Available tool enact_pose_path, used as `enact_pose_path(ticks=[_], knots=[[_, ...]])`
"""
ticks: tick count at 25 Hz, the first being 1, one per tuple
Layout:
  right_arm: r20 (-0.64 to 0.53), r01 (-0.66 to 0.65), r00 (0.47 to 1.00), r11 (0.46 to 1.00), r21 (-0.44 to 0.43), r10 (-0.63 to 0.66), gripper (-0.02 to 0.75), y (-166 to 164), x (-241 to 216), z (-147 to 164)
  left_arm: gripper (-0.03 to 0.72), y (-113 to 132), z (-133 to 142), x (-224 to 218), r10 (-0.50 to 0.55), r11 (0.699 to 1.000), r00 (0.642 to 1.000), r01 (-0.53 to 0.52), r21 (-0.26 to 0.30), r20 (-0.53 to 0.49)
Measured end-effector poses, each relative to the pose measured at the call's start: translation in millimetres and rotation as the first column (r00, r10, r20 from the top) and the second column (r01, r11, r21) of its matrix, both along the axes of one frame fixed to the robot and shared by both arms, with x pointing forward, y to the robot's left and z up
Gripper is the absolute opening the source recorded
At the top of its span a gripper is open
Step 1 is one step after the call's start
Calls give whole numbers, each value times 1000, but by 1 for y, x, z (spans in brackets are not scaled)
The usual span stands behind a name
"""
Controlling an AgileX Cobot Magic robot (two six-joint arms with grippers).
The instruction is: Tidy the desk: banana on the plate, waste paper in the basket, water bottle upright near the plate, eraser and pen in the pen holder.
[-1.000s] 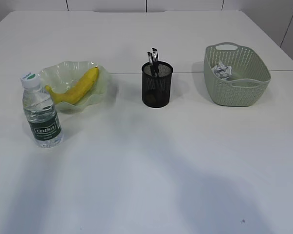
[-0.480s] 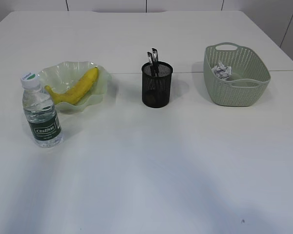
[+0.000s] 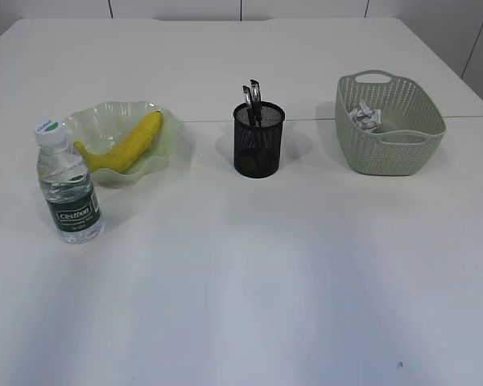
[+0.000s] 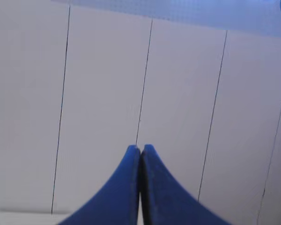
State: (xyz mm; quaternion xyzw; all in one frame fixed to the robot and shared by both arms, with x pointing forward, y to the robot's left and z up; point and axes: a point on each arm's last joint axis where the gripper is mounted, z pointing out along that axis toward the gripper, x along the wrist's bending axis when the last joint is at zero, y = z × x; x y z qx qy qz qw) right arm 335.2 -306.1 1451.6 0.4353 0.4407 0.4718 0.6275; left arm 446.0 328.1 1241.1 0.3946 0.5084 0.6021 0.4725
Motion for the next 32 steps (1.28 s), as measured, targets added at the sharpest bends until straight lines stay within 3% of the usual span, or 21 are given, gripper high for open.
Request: enact_pose_path(ticks=[15, 23, 28, 32], knots=[[-172, -133, 977, 991, -23, 127, -13, -8, -36, -46, 239, -3, 37, -81, 16, 1000, 977, -18, 10, 213], [-193, -152, 971, 988, -29, 144, -13, -14, -51, -62, 239, 10, 41, -126, 191, 982, 953, -188, -35, 235], [-183, -154, 972, 988, -25, 147, -13, -17, -59, -64, 239, 19, 38, -143, 307, 952, 929, -299, -70, 207], [-196, -172, 967, 985, -18, 165, -13, -16, -58, -66, 239, 20, 37, -157, 322, 947, 925, -316, -64, 201]])
